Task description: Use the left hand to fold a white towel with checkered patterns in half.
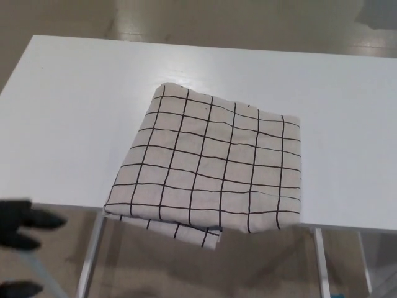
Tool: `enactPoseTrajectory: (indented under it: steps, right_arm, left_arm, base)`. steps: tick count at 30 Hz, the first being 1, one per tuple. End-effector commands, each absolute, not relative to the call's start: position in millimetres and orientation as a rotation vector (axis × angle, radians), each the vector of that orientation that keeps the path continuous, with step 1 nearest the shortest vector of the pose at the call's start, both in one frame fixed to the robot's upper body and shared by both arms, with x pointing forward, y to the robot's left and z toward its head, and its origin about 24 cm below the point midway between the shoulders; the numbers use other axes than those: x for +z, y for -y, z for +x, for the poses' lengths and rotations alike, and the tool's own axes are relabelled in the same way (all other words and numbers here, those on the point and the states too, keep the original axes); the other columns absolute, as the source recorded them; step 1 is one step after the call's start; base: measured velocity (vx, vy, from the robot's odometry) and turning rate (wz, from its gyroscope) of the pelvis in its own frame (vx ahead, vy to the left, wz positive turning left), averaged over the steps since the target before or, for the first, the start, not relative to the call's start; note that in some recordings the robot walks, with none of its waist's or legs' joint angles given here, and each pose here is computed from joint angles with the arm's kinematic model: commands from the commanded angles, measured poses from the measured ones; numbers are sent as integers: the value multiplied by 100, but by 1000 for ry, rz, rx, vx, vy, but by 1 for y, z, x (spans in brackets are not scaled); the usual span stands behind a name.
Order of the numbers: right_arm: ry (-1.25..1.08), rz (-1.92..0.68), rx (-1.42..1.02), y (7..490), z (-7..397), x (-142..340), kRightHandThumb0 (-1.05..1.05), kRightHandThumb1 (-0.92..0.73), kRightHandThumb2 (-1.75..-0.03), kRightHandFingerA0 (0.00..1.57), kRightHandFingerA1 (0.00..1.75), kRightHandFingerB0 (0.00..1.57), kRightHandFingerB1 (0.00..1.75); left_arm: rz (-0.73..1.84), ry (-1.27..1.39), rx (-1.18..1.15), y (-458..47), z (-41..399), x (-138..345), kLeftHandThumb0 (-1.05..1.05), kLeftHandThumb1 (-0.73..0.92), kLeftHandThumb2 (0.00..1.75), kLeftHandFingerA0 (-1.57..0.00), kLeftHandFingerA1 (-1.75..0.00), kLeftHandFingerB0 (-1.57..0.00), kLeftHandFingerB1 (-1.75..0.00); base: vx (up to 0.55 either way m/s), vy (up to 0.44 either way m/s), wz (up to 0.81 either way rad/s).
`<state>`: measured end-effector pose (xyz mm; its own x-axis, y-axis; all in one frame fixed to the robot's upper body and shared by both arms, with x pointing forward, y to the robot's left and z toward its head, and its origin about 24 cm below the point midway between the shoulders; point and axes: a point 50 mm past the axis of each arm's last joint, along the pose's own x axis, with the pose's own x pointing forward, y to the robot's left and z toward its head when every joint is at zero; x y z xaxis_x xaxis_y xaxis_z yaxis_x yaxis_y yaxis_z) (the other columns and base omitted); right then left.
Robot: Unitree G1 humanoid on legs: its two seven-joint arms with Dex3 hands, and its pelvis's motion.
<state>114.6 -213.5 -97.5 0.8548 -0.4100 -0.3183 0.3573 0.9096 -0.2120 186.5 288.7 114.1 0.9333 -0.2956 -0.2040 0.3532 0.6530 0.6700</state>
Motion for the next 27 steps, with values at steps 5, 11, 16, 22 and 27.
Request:
enactPoseTrajectory:
  steps: [5, 11, 16, 22, 27]
  right_arm:
    - [-453, -33, -438, 211, 92, -104, -41, -62, -97, 31, 55, 50, 65]
    - [-505, -31, -380, 201, 90, -111, -44, -80, -63, 30, 39, 48, 51]
    - [-510, -56, -375, 207, 95, -110, -46, -79, -63, 27, 38, 44, 48]
    - [-501, -64, -366, 205, 97, -111, -45, -81, -61, 31, 39, 44, 47]
    - [-468, -26, -394, 203, 110, -111, -45, -81, -64, 32, 41, 45, 48]
  left_arm:
    - [182, -663, -425, -314, 100, -40, -71, 50, 60, -62, -44, -62, -40]
    - [244, -705, -221, -293, 118, -78, -69, 53, 57, -52, -39, -53, -37]
    - [46, -760, 76, -280, 130, -106, -62, 50, 56, -53, -42, -53, -38]
    - [63, -802, 123, -279, 121, -117, -63, 51, 56, -55, -43, -55, -39]
    - [144, -743, 108, -280, 132, -112, -61, 51, 56, -55, -44, -55, -39]
  base:
    - [0, 0, 0]
    - [0, 0, 0]
    - [0, 0, 0]
    - [0, 0, 0]
    - [0, 0, 0]
